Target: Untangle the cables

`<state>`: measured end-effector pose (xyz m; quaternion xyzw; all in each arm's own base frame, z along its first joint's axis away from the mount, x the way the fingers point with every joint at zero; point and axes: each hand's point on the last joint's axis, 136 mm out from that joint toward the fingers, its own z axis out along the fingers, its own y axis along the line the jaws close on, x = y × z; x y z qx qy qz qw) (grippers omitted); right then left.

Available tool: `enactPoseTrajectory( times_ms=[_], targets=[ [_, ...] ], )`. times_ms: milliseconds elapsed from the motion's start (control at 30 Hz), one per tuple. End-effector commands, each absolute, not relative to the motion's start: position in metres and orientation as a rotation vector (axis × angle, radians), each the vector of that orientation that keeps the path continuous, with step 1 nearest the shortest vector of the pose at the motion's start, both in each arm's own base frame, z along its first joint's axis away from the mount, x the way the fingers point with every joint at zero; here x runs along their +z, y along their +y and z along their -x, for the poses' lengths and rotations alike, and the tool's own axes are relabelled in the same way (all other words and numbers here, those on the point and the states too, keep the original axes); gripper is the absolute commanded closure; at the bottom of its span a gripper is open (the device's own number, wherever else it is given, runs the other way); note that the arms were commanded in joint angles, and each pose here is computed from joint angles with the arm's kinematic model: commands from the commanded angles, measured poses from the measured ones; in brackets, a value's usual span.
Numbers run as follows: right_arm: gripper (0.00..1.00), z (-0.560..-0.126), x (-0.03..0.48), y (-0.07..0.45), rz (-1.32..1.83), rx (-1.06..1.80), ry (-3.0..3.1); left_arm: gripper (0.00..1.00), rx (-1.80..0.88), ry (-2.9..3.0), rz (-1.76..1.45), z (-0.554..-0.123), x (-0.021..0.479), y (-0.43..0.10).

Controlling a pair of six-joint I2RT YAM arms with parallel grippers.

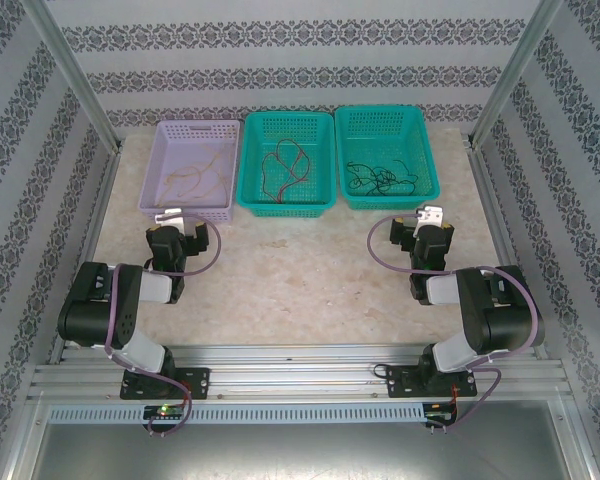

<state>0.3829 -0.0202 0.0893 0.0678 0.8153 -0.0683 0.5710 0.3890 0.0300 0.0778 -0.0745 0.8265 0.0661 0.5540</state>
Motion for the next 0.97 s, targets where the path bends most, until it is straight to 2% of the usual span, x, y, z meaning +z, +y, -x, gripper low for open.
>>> enactPoseTrajectory(
  times_ms=[0, 733, 933],
  targets=[
    [0.02, -0.385, 0.099, -0.019, -0.156, -0.147, 1.878, 0.00, 0.162, 1.889, 0.179, -0.393, 0.089, 0.033],
    [0.02, -0.385, 0.099, -0.019, -0.155, -0.147, 1.878, 0.00, 0.089, 1.899, 0.075, -0.395, 0.088, 0.016],
    [0.02, -0.385, 0.099, -0.019, -0.156, -0.146, 1.878, 0.00, 0.131, 1.903, 0.125, -0.397, 0.089, 0.025]
  ],
)
